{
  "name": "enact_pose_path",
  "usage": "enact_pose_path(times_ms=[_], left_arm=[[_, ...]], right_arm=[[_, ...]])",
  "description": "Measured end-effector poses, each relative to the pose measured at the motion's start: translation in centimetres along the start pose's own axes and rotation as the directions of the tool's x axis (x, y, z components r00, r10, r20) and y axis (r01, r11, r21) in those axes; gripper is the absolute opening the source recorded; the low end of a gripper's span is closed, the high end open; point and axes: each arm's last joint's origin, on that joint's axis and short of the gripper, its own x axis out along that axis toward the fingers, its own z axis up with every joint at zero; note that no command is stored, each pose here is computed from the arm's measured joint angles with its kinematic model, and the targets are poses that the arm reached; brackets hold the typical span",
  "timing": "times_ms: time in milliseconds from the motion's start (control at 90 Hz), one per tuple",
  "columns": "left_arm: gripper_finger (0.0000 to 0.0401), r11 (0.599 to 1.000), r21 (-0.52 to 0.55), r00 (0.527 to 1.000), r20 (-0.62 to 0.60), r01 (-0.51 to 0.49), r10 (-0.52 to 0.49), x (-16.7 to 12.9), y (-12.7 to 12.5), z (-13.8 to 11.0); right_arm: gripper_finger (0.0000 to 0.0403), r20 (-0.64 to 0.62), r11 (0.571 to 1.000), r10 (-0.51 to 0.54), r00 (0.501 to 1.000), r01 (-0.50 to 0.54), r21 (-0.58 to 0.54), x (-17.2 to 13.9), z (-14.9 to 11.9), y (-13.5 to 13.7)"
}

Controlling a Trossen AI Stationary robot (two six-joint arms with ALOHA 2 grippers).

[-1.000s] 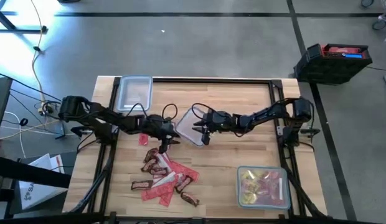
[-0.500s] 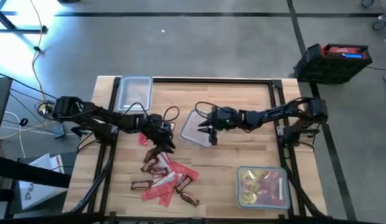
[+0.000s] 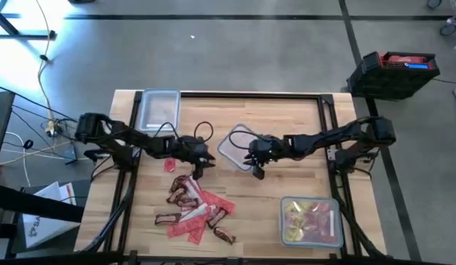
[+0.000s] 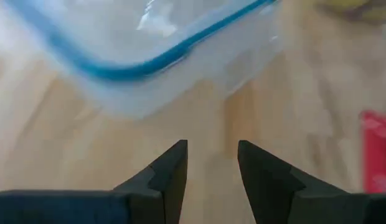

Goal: Sort candy
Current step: Open the transparent bin

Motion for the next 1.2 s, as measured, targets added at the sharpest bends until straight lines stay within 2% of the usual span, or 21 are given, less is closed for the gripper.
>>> enact_pose_path(times_ms=[89,256,344,411,500,611,700,789,889,944,1022,1100,1200], left_arm=[[0.0126,0.997,0.011,0.996,0.034,0.080,-0.080,0.7,-0.2,0.6],[0.0126,0.979,0.036,0.980,0.017,0.199,-0.200,2.2,-1.4,1.8],[0.0126,0.969,0.055,0.971,-0.026,0.239,-0.238,2.7,-2.1,2.4],[0.0126,0.973,0.037,0.968,-0.116,0.229,-0.223,2.5,-2.2,2.5],[0.0126,0.991,0.029,0.965,-0.232,0.133,-0.122,1.5,-2.0,2.5],[0.0126,0.996,0.071,0.965,-0.253,-0.059,0.075,0.2,-1.6,2.7],[0.0126,0.973,0.108,0.952,-0.207,-0.206,0.224,-0.4,-1.2,2.6],[0.0126,0.936,0.133,0.920,-0.188,-0.324,0.345,-0.6,-0.8,2.3],[0.0126,0.909,0.139,0.888,-0.197,-0.394,0.415,-0.5,-0.5,1.8],[0.0126,0.915,0.134,0.894,-0.200,-0.380,0.400,-0.3,-0.5,1.7],[0.0126,0.946,0.123,0.932,-0.174,-0.299,0.317,0.1,-0.8,2.0],[0.0126,0.970,0.125,0.969,-0.106,-0.210,0.223,0.7,-1.2,2.5],[0.0126,0.987,0.121,0.994,-0.011,-0.110,0.112,1.4,-1.8,3.2]], right_arm=[[0.0075,0.005,0.999,-0.037,0.999,0.037,-0.008,0.3,0.1,-0.8],[0.0075,0.024,0.989,-0.141,0.990,0.142,-0.039,0.0,0.4,-2.3],[0.0075,0.034,0.985,-0.166,0.985,0.168,-0.050,-0.1,0.6,-2.8],[0.0075,0.029,0.988,-0.143,0.989,0.144,-0.057,-0.1,0.6,-2.9],[0.0075,0.019,0.995,-0.069,0.997,0.070,-0.070,0.0,0.5,-2.2],[0.0075,-0.002,0.995,0.019,1.000,-0.020,-0.095,0.0,0.2,-0.9],[0.0075,-0.031,0.985,0.124,0.992,-0.127,-0.115,-0.1,-0.1,0.3],[0.0075,-0.066,0.968,0.224,0.972,-0.230,-0.101,-0.3,-0.4,1.5],[0.0075,-0.094,0.957,0.269,0.958,-0.277,-0.084,-0.9,-0.7,2.6],[0.0075,-0.114,0.959,0.263,0.958,-0.272,-0.073,-1.3,-0.9,3.0],[0.0075,-0.117,0.970,0.225,0.967,-0.234,-0.069,-1.8,-0.9,3.1],[0.0075,-0.129,0.972,0.220,0.967,-0.229,-0.058,-1.9,-1.0,3.0],[0.0075,-0.127,0.974,0.214,0.969,-0.222,-0.052,-1.9,-1.0,2.7]])
